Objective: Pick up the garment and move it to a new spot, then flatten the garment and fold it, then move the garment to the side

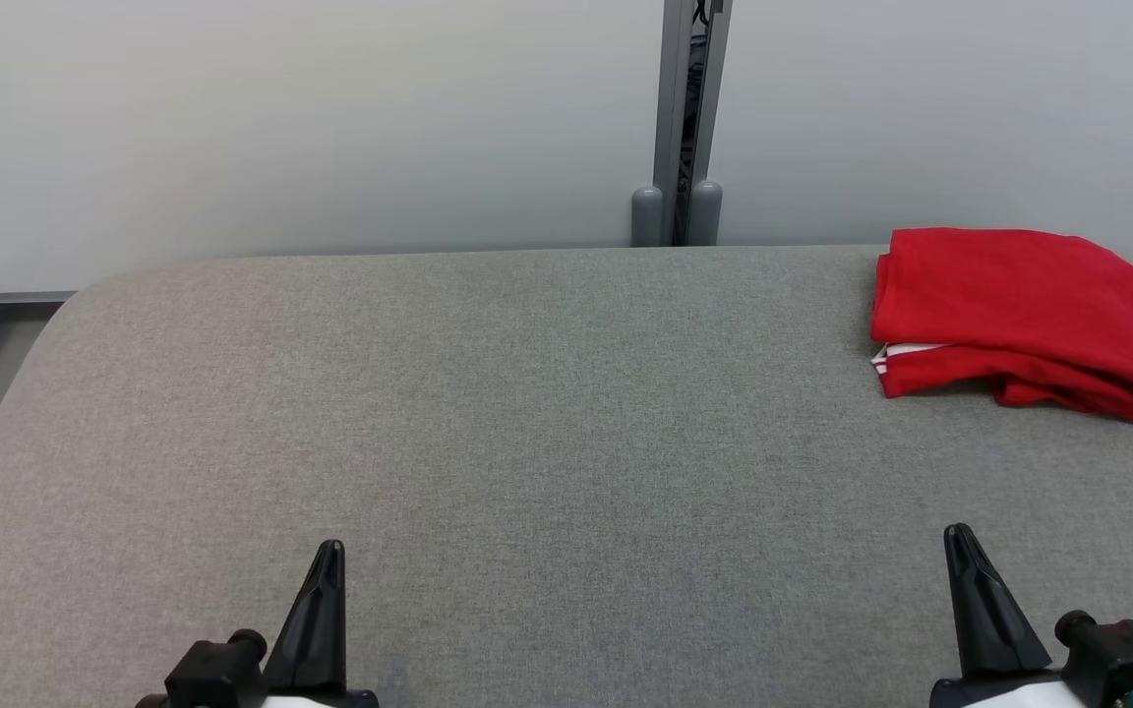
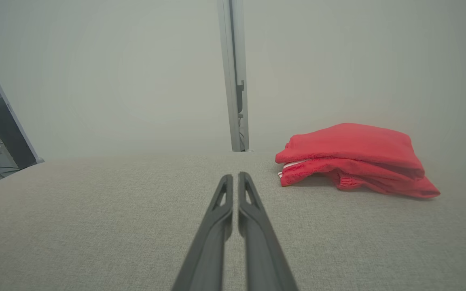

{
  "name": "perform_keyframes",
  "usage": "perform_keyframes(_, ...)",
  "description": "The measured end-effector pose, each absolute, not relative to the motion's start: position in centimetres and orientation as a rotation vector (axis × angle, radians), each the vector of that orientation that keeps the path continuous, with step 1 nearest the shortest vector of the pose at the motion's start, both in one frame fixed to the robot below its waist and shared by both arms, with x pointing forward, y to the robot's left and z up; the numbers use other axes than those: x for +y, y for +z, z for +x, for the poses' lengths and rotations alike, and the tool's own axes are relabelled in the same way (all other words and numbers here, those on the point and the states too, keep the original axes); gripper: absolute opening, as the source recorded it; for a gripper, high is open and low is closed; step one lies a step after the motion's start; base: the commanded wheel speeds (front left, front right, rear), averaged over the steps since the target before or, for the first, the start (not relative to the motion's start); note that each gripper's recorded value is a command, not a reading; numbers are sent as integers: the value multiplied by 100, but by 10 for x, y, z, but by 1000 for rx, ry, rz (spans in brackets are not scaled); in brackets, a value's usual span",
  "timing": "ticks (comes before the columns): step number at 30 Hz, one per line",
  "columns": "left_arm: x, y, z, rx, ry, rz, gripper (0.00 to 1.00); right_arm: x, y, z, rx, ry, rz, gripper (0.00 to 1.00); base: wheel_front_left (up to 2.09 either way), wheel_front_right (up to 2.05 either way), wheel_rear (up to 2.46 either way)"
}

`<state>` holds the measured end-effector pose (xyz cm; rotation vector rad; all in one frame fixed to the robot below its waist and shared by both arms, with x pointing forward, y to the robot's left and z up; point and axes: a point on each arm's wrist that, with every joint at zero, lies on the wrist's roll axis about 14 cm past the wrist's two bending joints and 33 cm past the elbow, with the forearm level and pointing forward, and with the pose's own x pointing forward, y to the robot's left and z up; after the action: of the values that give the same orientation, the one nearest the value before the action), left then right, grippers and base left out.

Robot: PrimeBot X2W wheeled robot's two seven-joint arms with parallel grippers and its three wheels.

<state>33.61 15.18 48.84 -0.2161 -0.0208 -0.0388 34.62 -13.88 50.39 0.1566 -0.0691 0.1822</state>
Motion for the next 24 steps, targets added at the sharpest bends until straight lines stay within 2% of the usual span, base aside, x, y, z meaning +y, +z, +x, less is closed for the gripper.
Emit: perform_keyframes(24,165,478,347,58,31,-628,0,-170,495,355,1,58,585,0,0,0,0)
